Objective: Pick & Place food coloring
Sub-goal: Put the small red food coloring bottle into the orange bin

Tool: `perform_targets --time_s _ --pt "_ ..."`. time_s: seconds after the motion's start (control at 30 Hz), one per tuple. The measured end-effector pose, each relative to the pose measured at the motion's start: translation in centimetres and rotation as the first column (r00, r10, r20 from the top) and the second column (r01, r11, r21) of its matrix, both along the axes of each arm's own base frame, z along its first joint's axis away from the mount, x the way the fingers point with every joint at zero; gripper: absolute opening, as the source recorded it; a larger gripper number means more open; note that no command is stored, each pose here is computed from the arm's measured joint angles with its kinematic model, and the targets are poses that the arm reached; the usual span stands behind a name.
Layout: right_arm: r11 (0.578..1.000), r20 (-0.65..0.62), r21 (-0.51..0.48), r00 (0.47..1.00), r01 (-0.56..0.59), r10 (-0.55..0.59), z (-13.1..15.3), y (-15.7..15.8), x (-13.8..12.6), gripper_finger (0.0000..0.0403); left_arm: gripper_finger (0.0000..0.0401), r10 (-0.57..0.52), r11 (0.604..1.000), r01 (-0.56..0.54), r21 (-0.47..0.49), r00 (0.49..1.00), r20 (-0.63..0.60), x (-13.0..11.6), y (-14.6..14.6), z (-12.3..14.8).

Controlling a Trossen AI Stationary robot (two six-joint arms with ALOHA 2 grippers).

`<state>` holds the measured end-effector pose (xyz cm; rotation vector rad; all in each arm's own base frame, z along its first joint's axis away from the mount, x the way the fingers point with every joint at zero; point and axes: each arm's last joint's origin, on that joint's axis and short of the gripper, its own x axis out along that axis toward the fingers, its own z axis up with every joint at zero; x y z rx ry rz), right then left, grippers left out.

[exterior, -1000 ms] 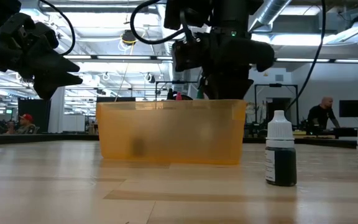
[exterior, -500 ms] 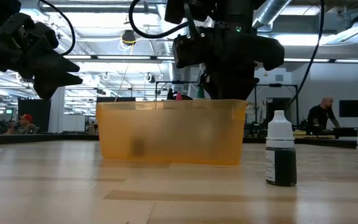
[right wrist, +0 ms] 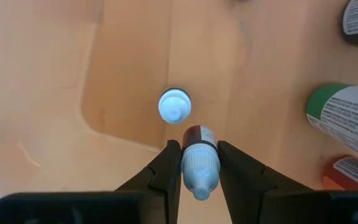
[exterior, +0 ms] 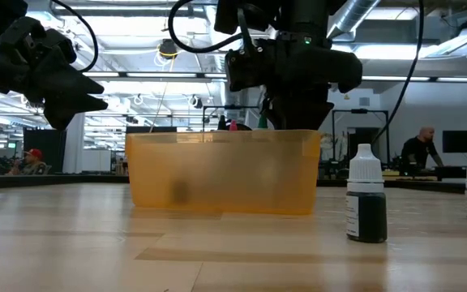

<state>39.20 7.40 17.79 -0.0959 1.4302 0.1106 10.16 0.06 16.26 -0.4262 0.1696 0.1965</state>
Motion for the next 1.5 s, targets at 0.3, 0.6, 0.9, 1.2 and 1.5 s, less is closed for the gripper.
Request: perform_targets --time_s 0.3,0.6,0.9,1.2,1.5 --pt "1.0 0.001 -0.003 1.0 0.001 -0.001 0.0 0.0 0.0 0.0092 0.0169 0.0 1.0 0.0 0.0 1.0 0.0 0.0 0.0 0.0" --pt "1.0 0.07 -0.012 0.998 -0.001 0.002 1.9 0.2 1.0 0.0092 0.0169 0.0 1.0 0.0 -0.001 1.0 0.0 0.0 0.0 0.0" --pt "1.0 0.028 -0.02 0.999 -0.017 0.018 2.1 0.9 0.5 0.0092 0.0169 0.0 1.0 0.0 -0.001 1.0 0.0 0.0 0.0 0.0" --pt "0.998 0.048 -0.03 0.997 -0.063 0.064 3.0 2.7 -0.2 0.0092 0.0169 0.0 1.0 0.0 -0.001 1.0 0.001 0.0 0.0 0.0" --pt "0.998 0.008 -0.038 0.999 -0.042 0.042 3.0 3.0 -0.8 0.0092 0.0169 -0.011 1.0 0.011 -0.004 1.0 0.0 0.0 0.0 0.0"
